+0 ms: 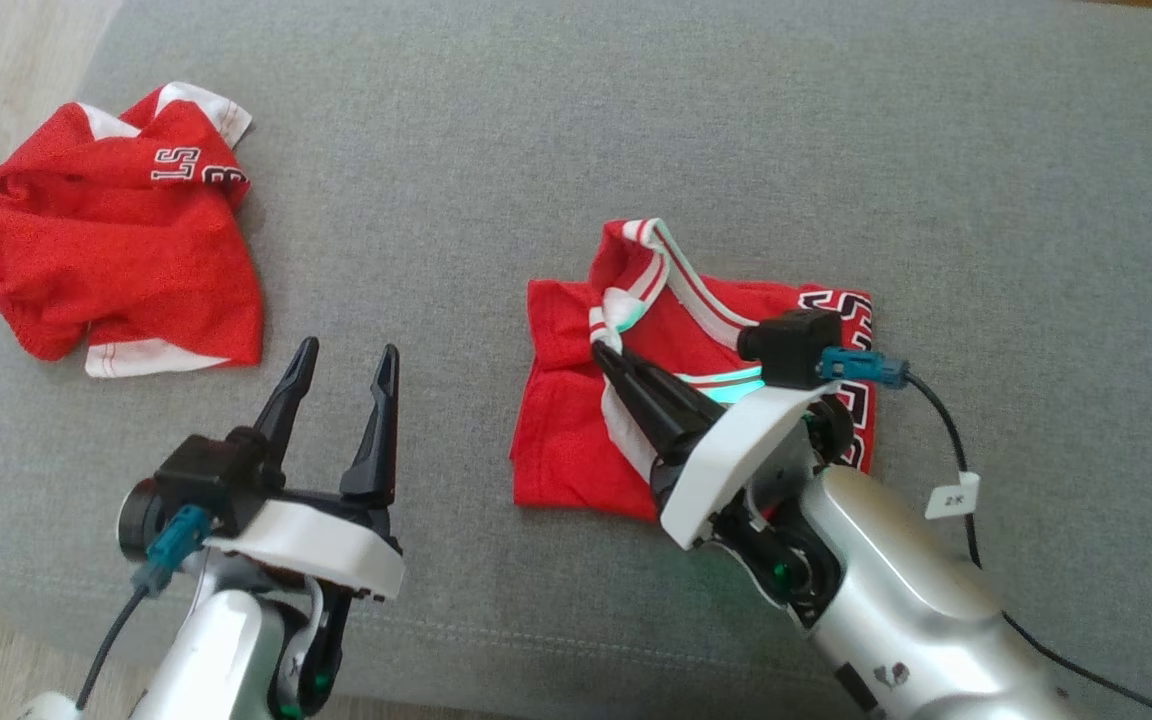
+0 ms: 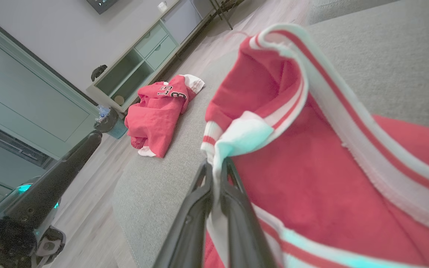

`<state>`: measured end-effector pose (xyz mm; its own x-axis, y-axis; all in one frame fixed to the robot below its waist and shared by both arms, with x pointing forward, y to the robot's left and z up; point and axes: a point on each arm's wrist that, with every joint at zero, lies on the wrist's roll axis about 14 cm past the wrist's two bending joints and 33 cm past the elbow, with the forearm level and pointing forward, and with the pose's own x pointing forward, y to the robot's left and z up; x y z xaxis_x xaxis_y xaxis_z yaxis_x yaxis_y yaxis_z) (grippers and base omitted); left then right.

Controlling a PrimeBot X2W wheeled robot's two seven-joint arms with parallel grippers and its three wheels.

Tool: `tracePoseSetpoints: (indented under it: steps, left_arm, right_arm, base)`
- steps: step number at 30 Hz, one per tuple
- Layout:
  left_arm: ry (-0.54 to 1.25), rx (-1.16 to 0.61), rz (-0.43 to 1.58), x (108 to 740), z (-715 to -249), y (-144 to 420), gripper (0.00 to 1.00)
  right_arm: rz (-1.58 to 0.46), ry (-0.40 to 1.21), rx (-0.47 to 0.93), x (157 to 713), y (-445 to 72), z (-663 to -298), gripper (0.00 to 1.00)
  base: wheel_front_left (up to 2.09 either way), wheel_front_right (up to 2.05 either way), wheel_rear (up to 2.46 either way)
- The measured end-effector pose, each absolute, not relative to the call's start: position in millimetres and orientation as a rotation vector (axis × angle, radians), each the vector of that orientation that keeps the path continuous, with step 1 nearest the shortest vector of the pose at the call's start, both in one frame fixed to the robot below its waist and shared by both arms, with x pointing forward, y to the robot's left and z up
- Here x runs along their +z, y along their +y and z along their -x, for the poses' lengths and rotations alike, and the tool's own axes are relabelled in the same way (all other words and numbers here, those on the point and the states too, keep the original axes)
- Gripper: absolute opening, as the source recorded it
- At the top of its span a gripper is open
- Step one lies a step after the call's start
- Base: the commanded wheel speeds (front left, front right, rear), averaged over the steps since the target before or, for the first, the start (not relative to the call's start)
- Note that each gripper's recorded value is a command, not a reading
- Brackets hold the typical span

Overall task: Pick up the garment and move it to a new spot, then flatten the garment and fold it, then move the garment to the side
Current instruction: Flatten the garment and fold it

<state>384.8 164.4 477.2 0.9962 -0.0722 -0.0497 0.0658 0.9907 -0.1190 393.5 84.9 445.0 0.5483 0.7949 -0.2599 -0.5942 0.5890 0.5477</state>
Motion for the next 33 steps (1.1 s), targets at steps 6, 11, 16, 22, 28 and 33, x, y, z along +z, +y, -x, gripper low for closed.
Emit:
tracePoseSetpoints:
  steps: [6,11,16,22,28,33]
  left_arm:
    - [0.064,-0.067,0.119,471.7,-387.6,164.5,1.0]
    - [0.065,-0.078,0.128,470.6,-390.8,160.6,1.0]
    - [0.055,-0.102,0.128,473.7,-394.5,153.3,1.0]
    - [0.038,-0.127,0.12,479.2,-399.0,146.4,1.0]
    - [0.013,-0.15,0.111,488.1,-403.6,139.8,1.0]
    - [0.016,-0.156,0.105,489.4,-403.3,138.1,1.0]
  right_arm:
    - [-0.423,0.528,0.862,436.4,90.5,-395.1,1.0]
    - [-0.403,0.436,0.888,453.8,95.4,-402.2,1.0]
    - [-0.402,0.268,0.863,485.8,85.5,-416.1,1.0]
    - [-0.373,0.083,0.699,517.7,28.4,-451.6,1.0]
    - [-0.289,0.031,0.461,511.6,-64.6,-460.8,1.0]
    - [-0.193,0.024,0.299,509.2,-127.7,-449.3,1.0]
  base:
    - [0.0,0.0,0.0]
    - [0.0,0.0,0.0]
    - [0.0,0.0,0.0]
    - [0.0,0.0,0.0]
    - [0.0,0.0,0.0]
    - [0.0,0.0,0.0]
